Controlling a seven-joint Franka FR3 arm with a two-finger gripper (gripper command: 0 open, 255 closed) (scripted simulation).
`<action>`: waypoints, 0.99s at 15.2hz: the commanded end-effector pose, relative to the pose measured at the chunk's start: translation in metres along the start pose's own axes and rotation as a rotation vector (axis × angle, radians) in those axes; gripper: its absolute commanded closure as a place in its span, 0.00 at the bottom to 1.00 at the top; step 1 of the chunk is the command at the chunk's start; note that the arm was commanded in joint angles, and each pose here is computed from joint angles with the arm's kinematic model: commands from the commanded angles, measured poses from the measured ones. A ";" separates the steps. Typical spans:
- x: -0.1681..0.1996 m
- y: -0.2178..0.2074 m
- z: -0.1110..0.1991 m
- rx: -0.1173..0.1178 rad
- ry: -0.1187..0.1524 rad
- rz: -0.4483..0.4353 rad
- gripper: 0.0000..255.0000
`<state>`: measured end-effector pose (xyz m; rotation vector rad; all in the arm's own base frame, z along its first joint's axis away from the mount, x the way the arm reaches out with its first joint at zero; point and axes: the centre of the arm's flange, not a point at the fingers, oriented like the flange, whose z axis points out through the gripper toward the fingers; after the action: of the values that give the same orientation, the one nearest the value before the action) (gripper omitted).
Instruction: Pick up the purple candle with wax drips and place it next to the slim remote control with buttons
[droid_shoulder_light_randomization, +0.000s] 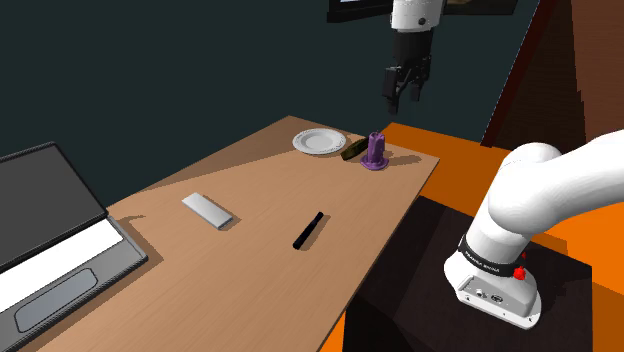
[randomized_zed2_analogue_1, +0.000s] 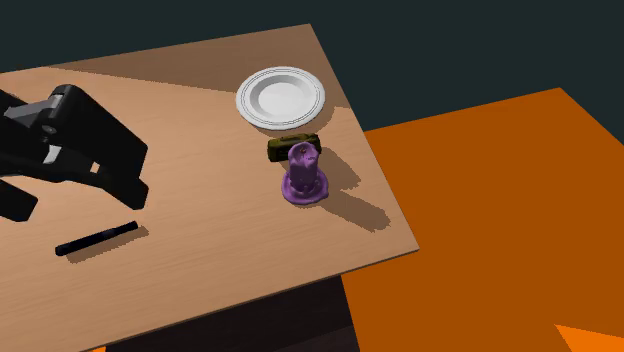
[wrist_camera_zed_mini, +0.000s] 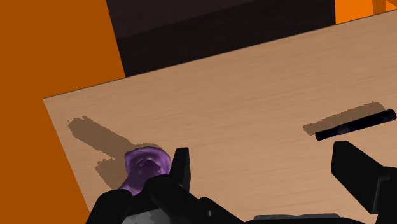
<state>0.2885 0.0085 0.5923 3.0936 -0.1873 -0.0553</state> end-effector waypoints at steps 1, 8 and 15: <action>0.000 0.000 0.000 0.000 0.000 0.000 0.00; 0.048 0.050 0.058 0.005 0.027 0.029 0.00; 0.096 0.102 0.115 0.010 0.055 0.059 0.00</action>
<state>0.3638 -0.1019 0.4862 3.0935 -0.2709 0.0227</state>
